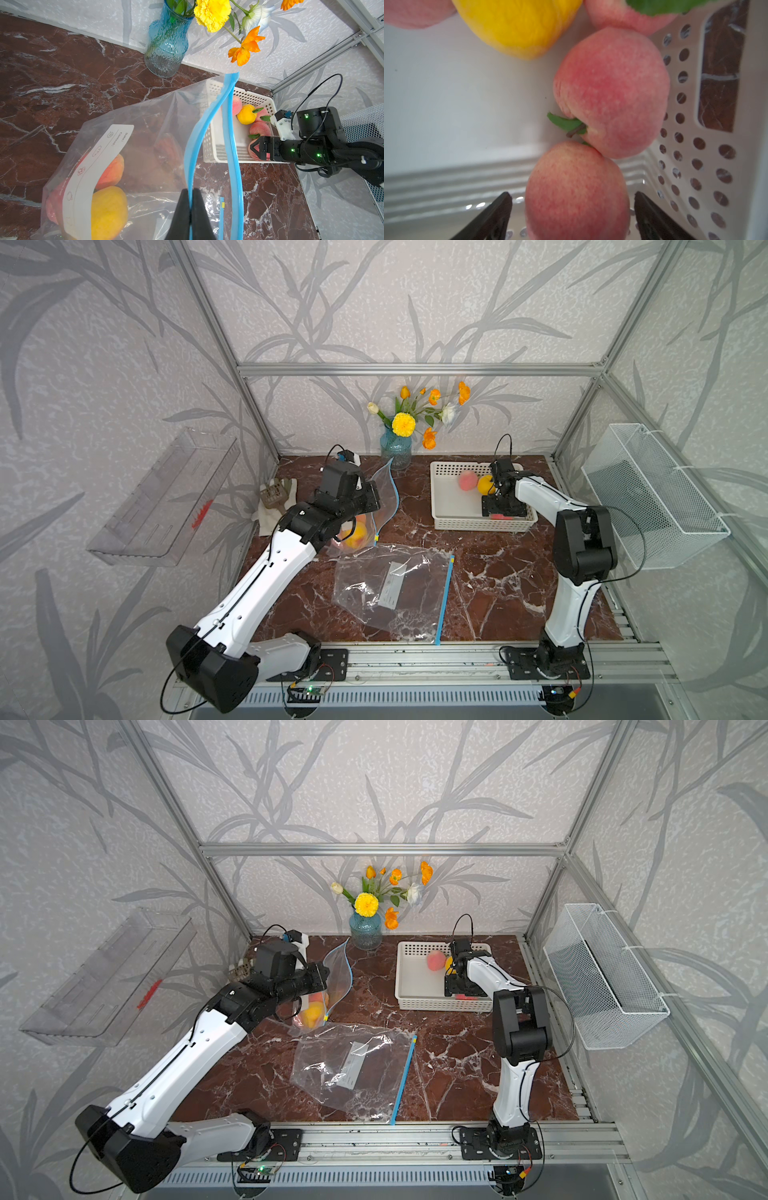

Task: Place the peach in a zip-top bag and seal the zipper
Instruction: Pick up the peach from the basket, then place the peach in the zipper food storage bag.

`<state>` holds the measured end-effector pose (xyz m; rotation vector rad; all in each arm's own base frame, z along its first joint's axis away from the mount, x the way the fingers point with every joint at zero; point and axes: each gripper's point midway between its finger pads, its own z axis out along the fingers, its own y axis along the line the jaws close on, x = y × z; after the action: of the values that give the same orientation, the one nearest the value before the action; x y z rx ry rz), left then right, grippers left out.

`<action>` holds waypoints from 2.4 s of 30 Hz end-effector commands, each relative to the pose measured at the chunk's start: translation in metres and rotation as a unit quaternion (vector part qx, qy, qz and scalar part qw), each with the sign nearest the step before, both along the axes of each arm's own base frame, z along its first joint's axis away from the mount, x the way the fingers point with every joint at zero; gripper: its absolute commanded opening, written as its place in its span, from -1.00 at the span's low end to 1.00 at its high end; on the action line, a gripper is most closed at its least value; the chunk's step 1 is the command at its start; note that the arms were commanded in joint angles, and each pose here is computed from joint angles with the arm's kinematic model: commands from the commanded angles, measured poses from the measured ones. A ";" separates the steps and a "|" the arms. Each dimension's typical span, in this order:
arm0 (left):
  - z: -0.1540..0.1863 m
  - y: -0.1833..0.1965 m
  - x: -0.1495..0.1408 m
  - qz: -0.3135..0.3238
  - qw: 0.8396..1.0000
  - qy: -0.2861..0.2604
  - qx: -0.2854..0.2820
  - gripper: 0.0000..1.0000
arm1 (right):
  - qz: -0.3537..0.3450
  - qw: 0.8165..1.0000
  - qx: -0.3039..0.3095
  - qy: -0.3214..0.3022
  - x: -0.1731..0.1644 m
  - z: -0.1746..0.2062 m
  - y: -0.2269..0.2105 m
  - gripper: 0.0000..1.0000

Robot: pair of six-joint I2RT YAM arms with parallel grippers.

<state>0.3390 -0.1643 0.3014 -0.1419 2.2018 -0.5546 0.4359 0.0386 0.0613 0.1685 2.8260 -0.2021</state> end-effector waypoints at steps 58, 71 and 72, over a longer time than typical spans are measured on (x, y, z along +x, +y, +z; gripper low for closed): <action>-0.013 -0.006 0.003 -0.011 1.000 0.011 -0.009 -1.00 | 0.410 0.695 0.499 -0.317 -0.131 0.289 0.333 0.35; -0.004 0.001 0.000 0.001 1.000 -0.010 -0.010 -1.00 | 0.414 0.742 0.458 -0.262 -0.124 0.243 0.341 0.35; -0.002 0.002 0.000 0.002 1.000 -0.014 -0.010 -1.00 | 0.412 0.749 0.449 -0.260 -0.122 0.238 0.339 0.36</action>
<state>0.3397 -0.1677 0.2872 -0.1408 2.2247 -0.5748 0.3124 0.3795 0.3037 -0.6840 1.9049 1.2631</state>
